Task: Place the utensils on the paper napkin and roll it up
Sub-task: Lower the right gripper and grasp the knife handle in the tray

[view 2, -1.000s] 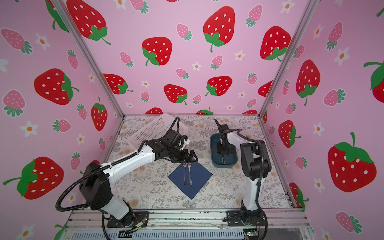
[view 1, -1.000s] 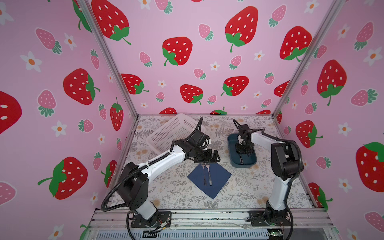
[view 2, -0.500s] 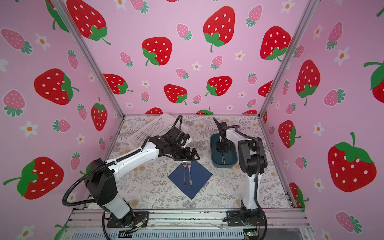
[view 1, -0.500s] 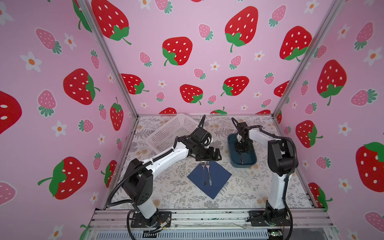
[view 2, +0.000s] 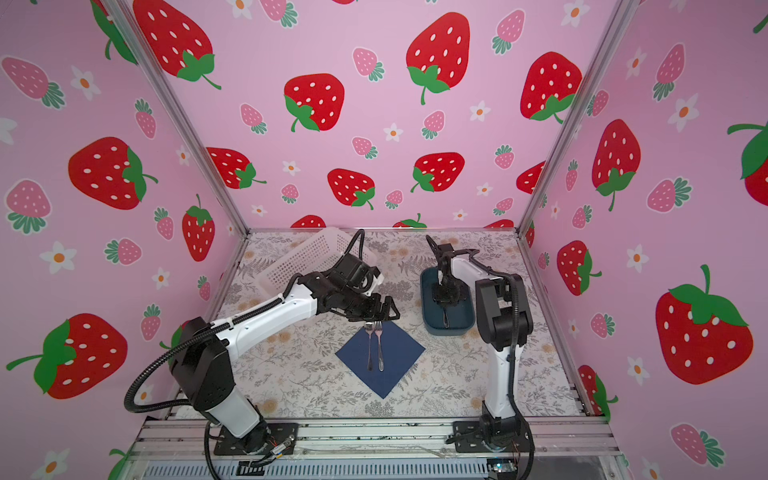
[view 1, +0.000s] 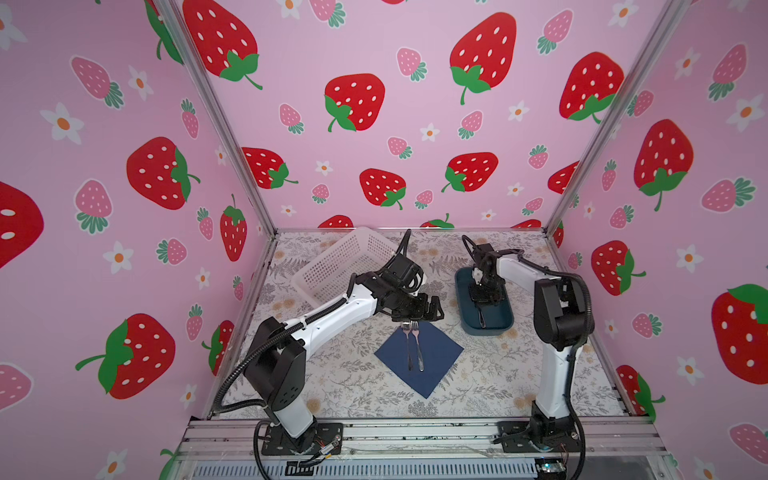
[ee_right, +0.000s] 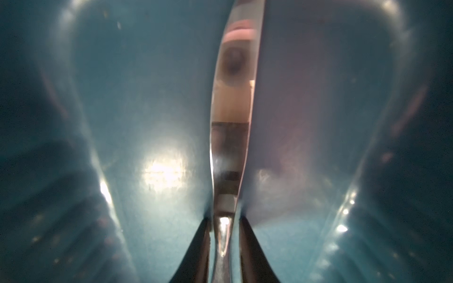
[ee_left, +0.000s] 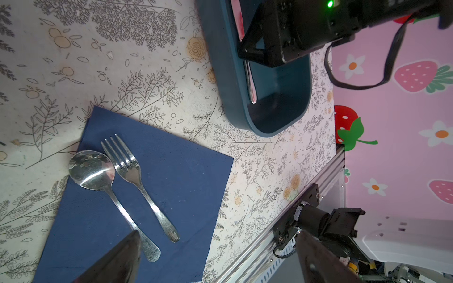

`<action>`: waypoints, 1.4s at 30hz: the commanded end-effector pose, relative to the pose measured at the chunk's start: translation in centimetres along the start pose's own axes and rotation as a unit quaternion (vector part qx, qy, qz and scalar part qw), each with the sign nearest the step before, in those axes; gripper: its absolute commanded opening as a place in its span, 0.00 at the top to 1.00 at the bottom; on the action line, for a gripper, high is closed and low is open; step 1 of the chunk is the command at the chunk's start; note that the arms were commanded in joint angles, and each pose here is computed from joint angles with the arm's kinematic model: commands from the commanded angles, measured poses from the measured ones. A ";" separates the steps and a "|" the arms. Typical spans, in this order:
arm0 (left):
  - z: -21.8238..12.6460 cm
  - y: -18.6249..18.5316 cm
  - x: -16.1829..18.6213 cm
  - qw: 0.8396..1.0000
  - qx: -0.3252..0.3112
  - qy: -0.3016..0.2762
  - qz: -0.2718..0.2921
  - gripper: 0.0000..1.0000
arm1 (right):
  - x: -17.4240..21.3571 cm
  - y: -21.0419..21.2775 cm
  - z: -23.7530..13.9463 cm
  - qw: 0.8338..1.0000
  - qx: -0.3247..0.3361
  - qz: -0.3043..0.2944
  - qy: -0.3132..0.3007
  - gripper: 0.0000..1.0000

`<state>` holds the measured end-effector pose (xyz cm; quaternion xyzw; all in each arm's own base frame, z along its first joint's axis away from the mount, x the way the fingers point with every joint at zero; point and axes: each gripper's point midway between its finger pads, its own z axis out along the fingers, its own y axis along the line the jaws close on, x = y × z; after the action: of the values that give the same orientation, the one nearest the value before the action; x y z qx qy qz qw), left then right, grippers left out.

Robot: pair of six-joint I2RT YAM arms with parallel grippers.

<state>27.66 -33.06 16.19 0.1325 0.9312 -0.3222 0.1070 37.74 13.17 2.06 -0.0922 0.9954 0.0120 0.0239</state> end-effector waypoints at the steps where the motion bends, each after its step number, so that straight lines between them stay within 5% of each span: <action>1: -0.8 -0.9 -0.4 1.000 0.012 -0.011 0.007 0.00 | 2.7 -0.1 1.0 0.999 0.006 -0.018 0.047 0.76; 16: -0.7 -0.7 -0.3 1.000 0.008 -0.009 0.007 0.00 | 3.7 -0.4 3.6 0.998 0.016 -0.011 0.052 0.89; 27: -0.6 -0.6 -0.2 1.000 0.009 -0.009 0.003 0.00 | 3.1 -0.3 0.6 0.999 0.016 -0.015 0.038 0.79; 42: -0.8 -0.5 -0.1 1.000 0.006 -0.012 0.005 0.00 | 6.0 -0.4 6.1 0.996 0.015 -0.016 0.086 0.87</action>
<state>27.67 -33.02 16.17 0.1326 0.9309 -0.3225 0.1091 36.44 12.84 1.38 -0.0979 0.9946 0.0063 0.0331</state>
